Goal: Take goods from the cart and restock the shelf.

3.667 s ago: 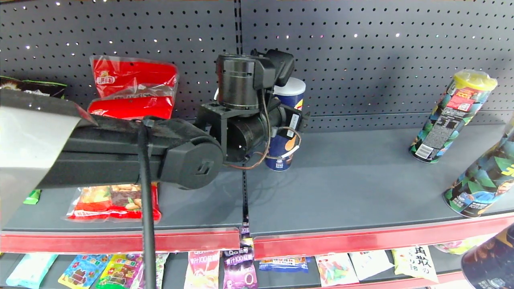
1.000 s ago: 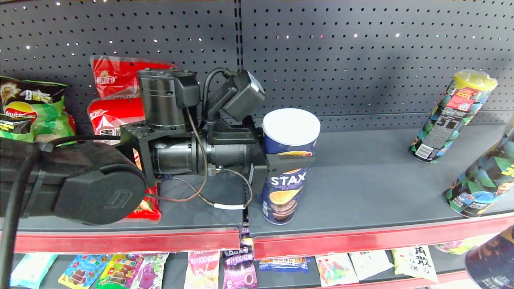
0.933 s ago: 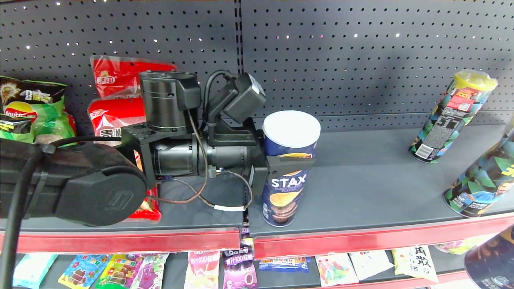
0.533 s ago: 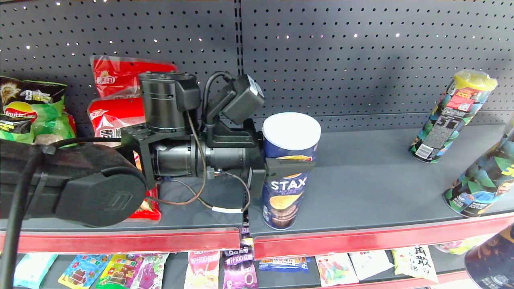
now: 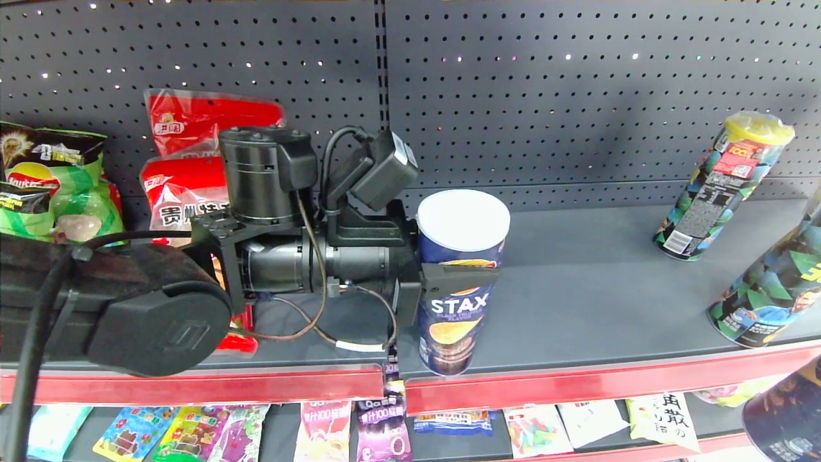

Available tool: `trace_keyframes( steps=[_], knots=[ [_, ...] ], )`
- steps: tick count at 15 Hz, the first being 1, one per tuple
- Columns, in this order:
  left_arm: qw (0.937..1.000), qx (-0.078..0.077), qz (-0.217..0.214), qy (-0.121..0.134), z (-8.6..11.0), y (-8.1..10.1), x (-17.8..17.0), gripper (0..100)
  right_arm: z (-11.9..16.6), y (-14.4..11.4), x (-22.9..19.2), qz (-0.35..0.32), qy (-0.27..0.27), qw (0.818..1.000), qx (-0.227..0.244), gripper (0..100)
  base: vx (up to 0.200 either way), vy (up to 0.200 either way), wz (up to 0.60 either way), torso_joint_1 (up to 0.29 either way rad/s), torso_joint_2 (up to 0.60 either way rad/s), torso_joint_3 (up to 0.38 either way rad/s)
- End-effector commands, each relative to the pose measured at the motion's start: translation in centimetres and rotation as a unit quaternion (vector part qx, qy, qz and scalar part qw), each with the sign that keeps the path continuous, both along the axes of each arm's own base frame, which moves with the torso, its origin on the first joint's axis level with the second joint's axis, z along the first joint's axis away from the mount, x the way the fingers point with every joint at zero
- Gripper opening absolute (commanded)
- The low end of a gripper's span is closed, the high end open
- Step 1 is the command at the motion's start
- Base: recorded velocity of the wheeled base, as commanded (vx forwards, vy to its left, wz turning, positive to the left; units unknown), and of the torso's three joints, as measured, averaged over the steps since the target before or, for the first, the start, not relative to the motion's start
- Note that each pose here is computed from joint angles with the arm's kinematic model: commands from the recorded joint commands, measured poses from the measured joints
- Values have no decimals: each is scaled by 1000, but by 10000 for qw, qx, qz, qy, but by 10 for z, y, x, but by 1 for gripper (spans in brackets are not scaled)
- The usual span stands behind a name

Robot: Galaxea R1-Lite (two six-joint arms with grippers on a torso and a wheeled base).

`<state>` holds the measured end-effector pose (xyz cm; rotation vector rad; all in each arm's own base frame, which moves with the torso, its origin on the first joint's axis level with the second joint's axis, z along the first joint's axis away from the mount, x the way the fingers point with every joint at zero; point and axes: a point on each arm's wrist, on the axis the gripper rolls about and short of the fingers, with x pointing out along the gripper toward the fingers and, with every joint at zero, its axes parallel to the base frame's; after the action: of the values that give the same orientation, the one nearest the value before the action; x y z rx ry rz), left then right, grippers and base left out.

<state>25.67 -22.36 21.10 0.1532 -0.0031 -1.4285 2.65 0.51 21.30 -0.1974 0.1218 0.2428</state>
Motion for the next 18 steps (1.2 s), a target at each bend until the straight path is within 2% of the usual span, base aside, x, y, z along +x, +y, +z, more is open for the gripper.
trace_keyframes(
  steps=[1, 8, 9, 14, 15, 17, 18],
  knots=[
    [9998, -32, 34, 183, 0, 0, 0, 0, 0, 0, 1, 9, 13, 10000, -2, 0, 0, 0, 0, 0, 0, 0],
    [9997, -5, 13, 228, -3, -1, 0, 0, 0, 0, 1, 2, 13, 10000, -2, 0, 0, 0, 0, 0, 0, 0],
    [9998, -10, 13, 222, -2, 0, 0, 100, 0, 0, 1, 2, 13, 10000, -2, 0, 0, 0, 0, 0, 0, 0],
    [9998, -70, 44, 172, -6, 2, -2, 100, 1, 0, 2, 10, 34, 10000, -10, 0, 0, 0, 0, 0, 0, 0],
    [9996, -96, 242, 120, -16, 11, -5, 100, 3, 0, 5, 33, 49, 10000, -8, 0, 0, 0, 0, 0, 0, 0],
    [9986, -146, 501, 46, -25, 25, -3, 100, 7, 0, 10, 56, 103, 9999, -6, 0, 0, 0, 0, 0, 0, 0],
    [9974, -234, 682, -73, -28, 37, -1, 100, 11, 1, 15, 88, 140, 9999, -10, 0, 0, 0, 0, 0, 0, 0]
  ],
)
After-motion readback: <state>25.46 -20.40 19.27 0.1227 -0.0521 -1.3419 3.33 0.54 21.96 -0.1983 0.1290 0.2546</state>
